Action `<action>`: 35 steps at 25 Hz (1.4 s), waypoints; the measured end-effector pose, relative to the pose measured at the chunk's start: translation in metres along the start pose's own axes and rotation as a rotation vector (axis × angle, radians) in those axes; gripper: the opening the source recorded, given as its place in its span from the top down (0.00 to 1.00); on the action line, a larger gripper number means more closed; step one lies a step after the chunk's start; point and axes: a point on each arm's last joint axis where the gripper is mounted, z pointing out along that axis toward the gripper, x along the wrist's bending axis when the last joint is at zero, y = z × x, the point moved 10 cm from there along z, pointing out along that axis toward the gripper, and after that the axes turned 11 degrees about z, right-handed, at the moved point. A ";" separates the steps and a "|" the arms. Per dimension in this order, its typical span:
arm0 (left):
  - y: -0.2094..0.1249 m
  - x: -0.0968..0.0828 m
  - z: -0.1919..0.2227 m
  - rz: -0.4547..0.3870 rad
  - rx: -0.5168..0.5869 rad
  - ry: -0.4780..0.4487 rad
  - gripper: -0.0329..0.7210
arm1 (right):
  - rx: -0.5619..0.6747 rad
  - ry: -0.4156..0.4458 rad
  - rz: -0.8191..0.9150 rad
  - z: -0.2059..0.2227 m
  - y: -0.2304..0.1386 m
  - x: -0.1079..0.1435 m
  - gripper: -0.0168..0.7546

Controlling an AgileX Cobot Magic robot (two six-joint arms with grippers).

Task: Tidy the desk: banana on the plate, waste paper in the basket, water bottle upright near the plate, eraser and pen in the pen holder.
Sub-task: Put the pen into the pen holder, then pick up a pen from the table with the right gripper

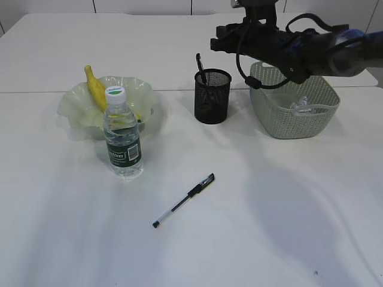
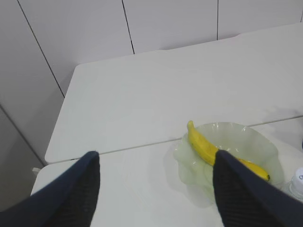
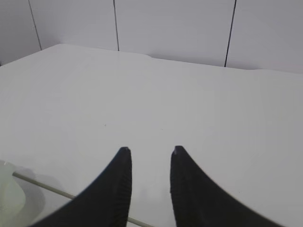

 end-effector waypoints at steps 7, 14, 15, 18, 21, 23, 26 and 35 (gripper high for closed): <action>0.000 0.000 0.000 0.000 0.000 0.000 0.26 | 0.047 -0.072 0.063 -0.012 0.018 -0.008 0.70; 0.000 0.000 0.000 0.000 0.000 0.000 0.26 | 0.078 -0.140 0.113 -0.027 0.037 -0.015 0.70; 0.000 0.000 0.000 0.000 0.000 0.000 0.26 | 0.086 -0.150 0.116 -0.028 0.038 -0.016 0.70; 0.000 0.000 0.000 0.000 0.000 0.000 0.26 | 0.130 -0.199 0.116 -0.035 0.037 -0.023 0.70; 0.000 0.000 0.000 0.000 0.000 0.000 0.26 | 0.176 -0.248 0.100 -0.044 0.037 -0.030 0.70; 0.000 0.000 0.000 0.000 0.000 0.000 0.26 | 0.195 -0.276 0.096 -0.050 0.040 -0.033 0.70; 0.000 0.000 0.000 0.000 0.000 0.000 0.26 | 0.211 -0.301 0.092 -0.058 0.047 -0.032 0.70; -0.004 0.000 0.000 -0.011 0.019 -0.001 0.26 | 0.256 -0.331 0.068 -0.088 0.074 0.001 0.69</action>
